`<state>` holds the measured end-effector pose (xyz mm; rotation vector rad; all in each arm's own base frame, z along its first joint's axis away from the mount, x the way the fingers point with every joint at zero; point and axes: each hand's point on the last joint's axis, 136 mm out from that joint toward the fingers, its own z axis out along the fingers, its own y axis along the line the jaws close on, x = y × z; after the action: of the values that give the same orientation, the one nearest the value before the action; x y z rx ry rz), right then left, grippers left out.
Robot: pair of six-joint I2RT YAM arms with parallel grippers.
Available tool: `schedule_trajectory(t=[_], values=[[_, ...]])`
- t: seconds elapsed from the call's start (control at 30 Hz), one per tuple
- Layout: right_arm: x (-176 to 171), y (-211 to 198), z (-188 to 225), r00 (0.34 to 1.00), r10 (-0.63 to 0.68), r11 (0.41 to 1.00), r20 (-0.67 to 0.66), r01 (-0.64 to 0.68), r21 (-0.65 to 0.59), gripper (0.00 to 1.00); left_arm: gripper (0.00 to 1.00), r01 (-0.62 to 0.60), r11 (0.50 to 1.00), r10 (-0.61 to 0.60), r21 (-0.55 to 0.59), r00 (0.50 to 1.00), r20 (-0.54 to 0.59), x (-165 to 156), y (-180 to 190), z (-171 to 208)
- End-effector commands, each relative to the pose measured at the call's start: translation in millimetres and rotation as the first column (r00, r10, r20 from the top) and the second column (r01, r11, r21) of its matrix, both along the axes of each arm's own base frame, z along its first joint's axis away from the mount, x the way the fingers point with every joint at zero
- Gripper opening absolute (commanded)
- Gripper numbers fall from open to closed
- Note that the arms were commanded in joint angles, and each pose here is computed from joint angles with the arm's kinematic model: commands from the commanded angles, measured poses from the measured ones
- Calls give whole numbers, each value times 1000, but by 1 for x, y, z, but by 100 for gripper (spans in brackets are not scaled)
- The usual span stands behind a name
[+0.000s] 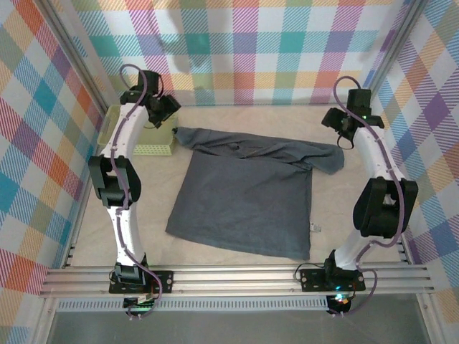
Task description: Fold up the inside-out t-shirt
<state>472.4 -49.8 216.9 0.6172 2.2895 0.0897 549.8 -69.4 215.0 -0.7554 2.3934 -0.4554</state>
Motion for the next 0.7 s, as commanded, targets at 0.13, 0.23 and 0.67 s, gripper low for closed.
schedule_trajectory(t=[0.13, 0.23, 0.67], values=[[4, 106, -11, 933, 361, 932, -3, -361, -39, 82, 66, 240, 966, -244, 101, 969, 35, -68, -92, 24], [6, 159, -38, 860, 506, 858, -69, -510, -56, 82, 65, 281, 958, -282, 60, 959, 1, -101, -119, -13], [11, 282, -135, 603, 726, 594, -330, -792, -142, 84, 65, 261, 964, -267, -54, 951, -158, -199, -121, -145]])
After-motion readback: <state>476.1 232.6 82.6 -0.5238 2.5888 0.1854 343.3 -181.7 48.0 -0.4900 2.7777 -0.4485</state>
